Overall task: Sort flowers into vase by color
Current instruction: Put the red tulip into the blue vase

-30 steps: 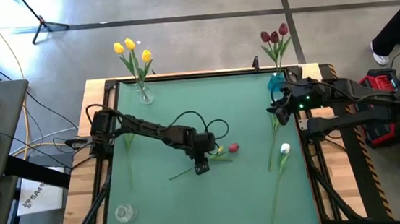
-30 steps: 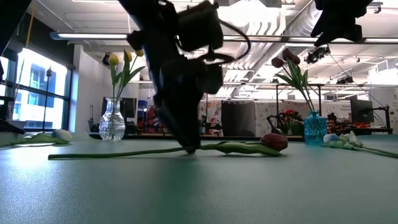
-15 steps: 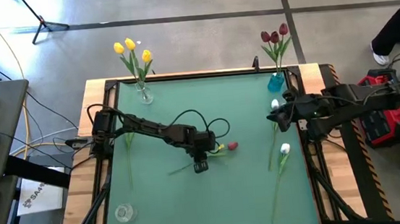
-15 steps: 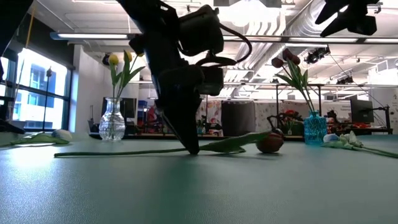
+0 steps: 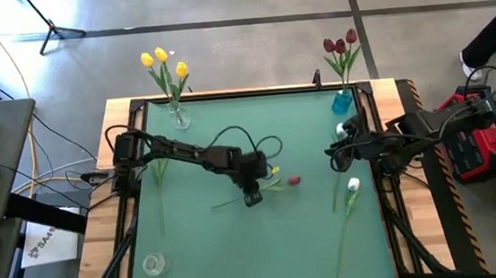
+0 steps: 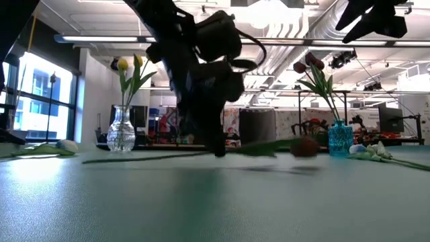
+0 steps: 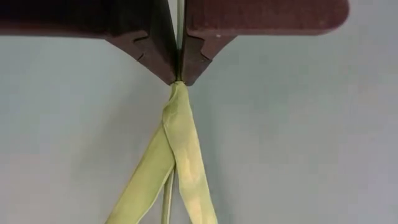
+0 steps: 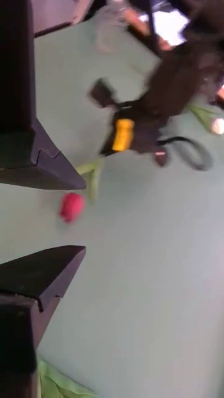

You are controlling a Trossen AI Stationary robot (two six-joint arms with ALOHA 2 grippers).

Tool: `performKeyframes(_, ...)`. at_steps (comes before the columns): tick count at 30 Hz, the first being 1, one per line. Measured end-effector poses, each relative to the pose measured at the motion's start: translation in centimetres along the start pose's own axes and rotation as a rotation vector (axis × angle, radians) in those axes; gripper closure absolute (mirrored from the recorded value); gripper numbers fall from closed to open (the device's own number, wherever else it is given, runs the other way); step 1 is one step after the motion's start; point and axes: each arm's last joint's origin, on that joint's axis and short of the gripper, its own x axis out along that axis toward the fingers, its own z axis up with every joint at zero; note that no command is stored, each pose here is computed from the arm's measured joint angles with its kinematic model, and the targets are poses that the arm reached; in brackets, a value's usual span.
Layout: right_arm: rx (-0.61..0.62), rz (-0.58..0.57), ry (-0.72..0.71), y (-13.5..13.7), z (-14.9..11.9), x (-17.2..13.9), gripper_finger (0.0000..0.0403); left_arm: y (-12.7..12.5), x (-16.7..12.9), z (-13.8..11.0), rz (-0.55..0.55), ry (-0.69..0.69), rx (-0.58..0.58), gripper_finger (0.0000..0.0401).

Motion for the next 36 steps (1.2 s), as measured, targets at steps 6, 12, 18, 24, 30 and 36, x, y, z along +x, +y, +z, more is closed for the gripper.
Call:
performKeyframes(6, -0.045, 0.046, 0.049, 0.2, -0.1, 0.0, 0.0258, 1.4, -2.6, 1.9, -0.021, -0.134, -0.033, 0.04)
performKeyframes(12, -0.018, 0.195, -0.019, 0.9, 0.7, -0.9, 0.0258, 2.6, -5.7, 3.9, -0.074, -0.3, -0.061, 0.0401)
performKeyframes(18, 0.024, 0.203, -0.154, 1.0, 1.5, -1.5, 0.0258, 2.7, -8.9, 5.7, -0.129, -0.513, -0.057, 0.0401)
performKeyframes(24, 0.127, 0.177, -0.303, 1.2, 2.2, -1.7, 0.0253, 2.5, -11.1, 7.1, -0.193, -0.693, -0.068, 0.0401)
performKeyframes(30, 0.123, 0.233, -0.384, 2.0, 3.1, -1.9, 0.0239, 2.0, -13.1, 8.6, -0.31, -0.918, -0.079, 0.0401)
performKeyframes(36, 0.079, 0.276, -0.414, 2.6, 3.8, -1.6, 0.0235, 1.2, -14.8, 9.4, -0.443, -1.069, -0.035, 0.0401)
